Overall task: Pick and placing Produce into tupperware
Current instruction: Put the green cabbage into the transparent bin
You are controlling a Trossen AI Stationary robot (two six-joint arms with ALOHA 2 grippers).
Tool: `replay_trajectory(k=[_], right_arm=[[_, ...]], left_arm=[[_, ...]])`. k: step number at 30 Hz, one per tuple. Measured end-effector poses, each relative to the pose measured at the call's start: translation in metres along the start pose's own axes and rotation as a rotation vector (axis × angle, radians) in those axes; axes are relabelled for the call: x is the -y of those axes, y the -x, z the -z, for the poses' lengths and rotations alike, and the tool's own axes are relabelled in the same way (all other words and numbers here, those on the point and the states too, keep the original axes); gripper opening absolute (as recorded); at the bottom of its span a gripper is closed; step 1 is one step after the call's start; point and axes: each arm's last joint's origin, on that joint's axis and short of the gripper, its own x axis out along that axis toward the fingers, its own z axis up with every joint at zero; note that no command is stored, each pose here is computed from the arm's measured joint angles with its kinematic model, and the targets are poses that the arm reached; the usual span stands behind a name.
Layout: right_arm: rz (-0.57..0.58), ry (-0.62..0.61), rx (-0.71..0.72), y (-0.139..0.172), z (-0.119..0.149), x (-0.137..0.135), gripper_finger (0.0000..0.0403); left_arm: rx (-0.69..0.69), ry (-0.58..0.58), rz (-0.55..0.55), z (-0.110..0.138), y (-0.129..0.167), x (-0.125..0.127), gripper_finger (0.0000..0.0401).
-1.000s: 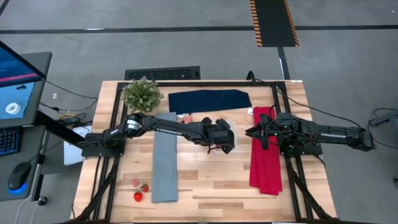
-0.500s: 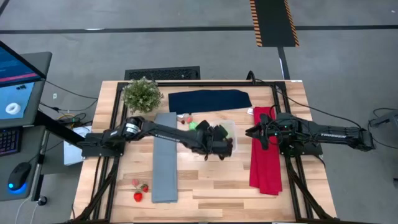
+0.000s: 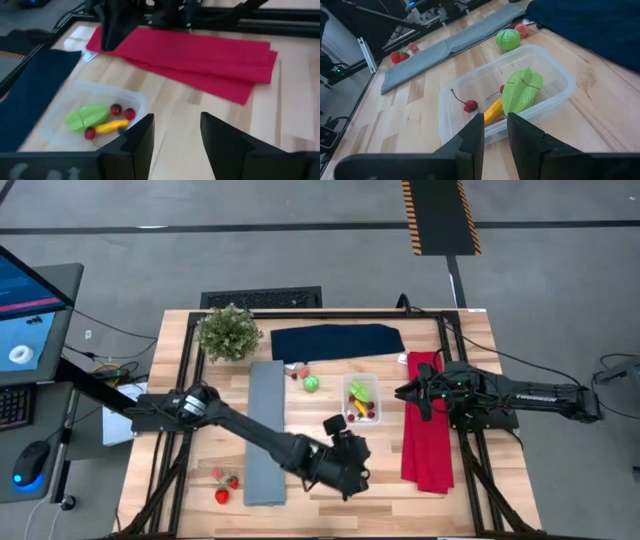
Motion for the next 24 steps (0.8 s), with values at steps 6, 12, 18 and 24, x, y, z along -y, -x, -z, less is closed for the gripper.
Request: replay_trajectory(k=[6,12,18,24], right_arm=[[0.000,0.000,0.000,0.000,0.000,0.000,0.0107],[0.000,0.000,0.000,0.000,0.000,0.000,0.0107],[0.000,0.000,0.000,0.000,0.000,0.000,0.0107],[0.000,0.000,-0.001,0.000,0.000,0.000,0.0107]], left_arm=[[0.053,0.041,0.132,-0.001,0.022,0.023,0.0126],[0.203,-0.003,0.324,-0.002,0.060,0.060,0.0102],[0.237,-0.043,0.169,0.008,0.089,0.072,0.0096],[0.510,-0.181,0.630,0.004,0.128,0.109,0.0096]])
